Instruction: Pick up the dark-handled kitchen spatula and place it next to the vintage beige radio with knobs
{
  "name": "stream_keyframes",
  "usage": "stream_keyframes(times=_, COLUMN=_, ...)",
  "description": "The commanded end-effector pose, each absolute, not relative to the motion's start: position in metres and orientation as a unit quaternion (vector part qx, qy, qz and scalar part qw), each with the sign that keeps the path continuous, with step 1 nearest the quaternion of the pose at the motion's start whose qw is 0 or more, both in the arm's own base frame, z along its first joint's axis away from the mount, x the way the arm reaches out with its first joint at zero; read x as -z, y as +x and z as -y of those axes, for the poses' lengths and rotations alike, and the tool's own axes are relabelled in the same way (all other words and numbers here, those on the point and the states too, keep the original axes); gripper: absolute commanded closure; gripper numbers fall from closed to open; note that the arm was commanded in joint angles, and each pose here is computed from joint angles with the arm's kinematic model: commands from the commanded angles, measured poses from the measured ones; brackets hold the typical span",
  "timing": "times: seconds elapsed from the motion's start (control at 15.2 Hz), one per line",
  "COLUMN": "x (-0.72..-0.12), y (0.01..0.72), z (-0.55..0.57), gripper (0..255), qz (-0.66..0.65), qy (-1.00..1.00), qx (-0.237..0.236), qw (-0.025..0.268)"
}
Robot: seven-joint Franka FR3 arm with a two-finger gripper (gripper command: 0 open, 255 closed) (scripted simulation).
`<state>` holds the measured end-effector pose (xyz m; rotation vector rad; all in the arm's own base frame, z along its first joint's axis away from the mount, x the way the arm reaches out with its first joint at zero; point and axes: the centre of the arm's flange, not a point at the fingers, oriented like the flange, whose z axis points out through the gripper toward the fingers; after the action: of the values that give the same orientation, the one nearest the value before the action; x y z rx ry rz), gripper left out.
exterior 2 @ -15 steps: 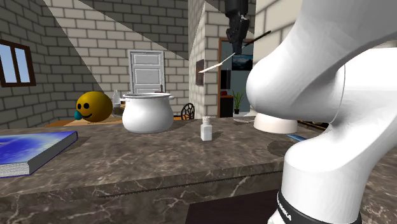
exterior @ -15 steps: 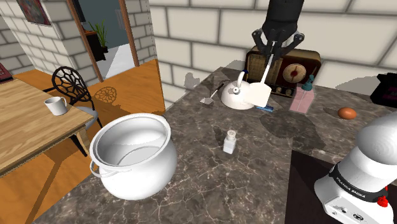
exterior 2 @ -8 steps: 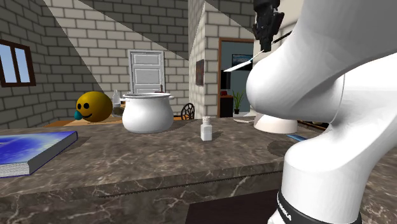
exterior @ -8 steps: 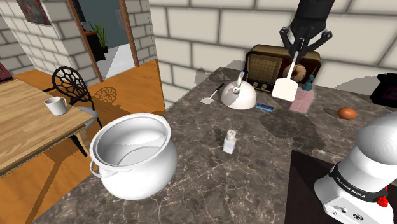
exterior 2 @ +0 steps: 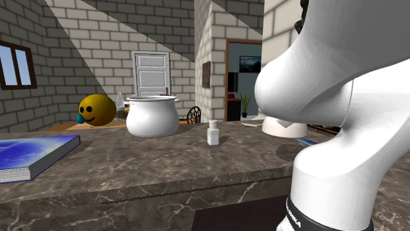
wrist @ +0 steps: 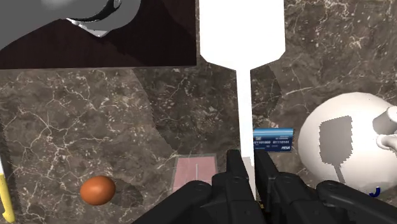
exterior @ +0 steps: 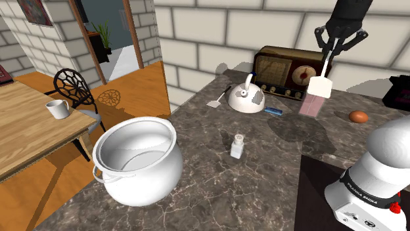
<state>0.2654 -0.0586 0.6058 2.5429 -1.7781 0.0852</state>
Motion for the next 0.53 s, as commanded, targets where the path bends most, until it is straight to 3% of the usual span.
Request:
stream_keyframes(times=0.0, x=-0.608, y=0.254, z=0.086, gripper=255, qz=0.572, qy=0.819, qx=-0.027, qw=0.019)
stream_keyframes(times=0.46, x=-0.608, y=0.223, z=0.173, gripper=255, qz=0.572, qy=0.819, qx=-0.027, qw=0.019)
